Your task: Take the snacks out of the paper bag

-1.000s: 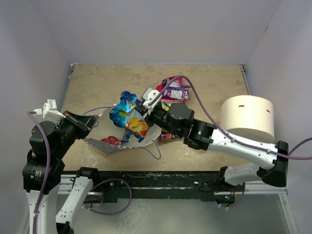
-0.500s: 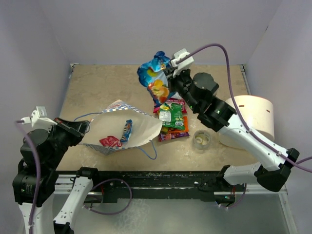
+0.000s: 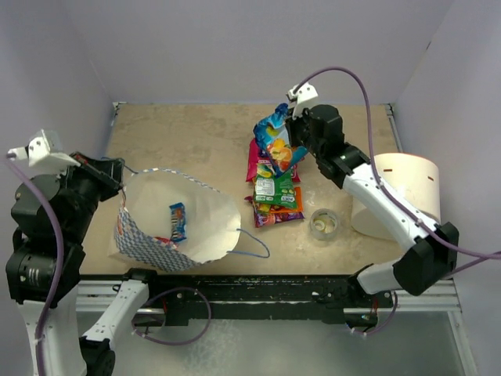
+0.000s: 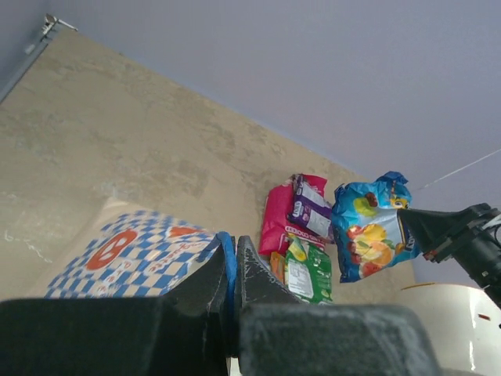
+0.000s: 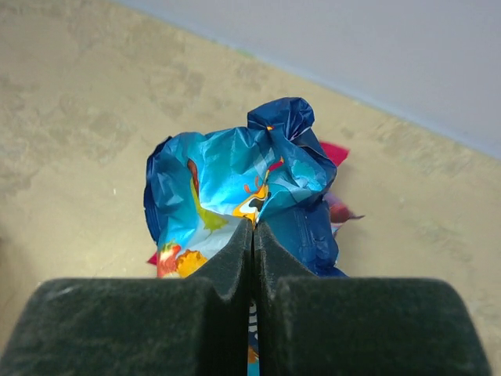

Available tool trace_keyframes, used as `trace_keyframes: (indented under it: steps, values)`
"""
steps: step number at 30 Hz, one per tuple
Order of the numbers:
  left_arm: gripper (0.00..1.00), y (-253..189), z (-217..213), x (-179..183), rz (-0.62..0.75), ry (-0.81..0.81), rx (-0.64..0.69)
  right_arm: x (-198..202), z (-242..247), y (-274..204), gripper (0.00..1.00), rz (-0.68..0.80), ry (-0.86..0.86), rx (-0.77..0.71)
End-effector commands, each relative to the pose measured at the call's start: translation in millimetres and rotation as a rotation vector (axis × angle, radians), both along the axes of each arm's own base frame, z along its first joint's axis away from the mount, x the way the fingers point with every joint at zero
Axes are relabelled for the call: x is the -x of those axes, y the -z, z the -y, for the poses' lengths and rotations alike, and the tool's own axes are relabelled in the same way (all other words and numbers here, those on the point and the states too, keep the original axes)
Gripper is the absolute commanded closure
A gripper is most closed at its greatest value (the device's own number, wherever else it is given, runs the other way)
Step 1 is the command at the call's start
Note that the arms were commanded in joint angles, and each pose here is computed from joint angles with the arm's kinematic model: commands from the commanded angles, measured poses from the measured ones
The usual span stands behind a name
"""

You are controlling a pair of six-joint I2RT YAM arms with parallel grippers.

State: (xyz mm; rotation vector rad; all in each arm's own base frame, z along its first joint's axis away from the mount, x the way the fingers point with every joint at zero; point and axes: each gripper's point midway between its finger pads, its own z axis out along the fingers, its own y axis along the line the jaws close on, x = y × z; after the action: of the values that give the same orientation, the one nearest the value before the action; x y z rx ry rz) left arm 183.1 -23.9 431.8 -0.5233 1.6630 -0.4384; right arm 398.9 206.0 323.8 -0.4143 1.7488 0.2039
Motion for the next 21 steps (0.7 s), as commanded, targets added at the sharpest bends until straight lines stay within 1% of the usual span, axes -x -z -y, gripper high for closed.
trace_keyframes:
  steps: [1, 6, 11, 14, 17, 21]
  values:
    - [1.00, -46.5, -2.6, -19.4, 0.147, 0.027, -0.173, -10.7, -25.1, -44.5, 1.00, 0.122, -0.115, -0.174]
    - [1.00, -61.6, -5.0, -28.8, 0.198, 0.043, -0.315, -36.6, -29.5, -21.1, 1.00, 0.062, -0.112, -0.227]
    - [1.00, -67.3, -5.4, -35.4, 0.212, 0.072, -0.446, -62.8, -33.1, -8.3, 1.00, 0.019, -0.067, -0.295]
    - [1.00, -64.6, 7.8, -41.3, 0.215, 0.161, -0.498, -75.1, -36.7, 0.2, 1.00, 0.003, -0.058, -0.331]
    - [1.00, -47.3, 33.1, -49.4, 0.185, 0.306, -0.461, -89.7, -35.3, 15.7, 1.00, -0.023, -0.014, -0.332]
    - [1.00, -23.2, 68.6, -50.7, 0.158, 0.487, -0.328, -103.7, -34.7, 28.2, 1.00, -0.030, -0.001, -0.340]
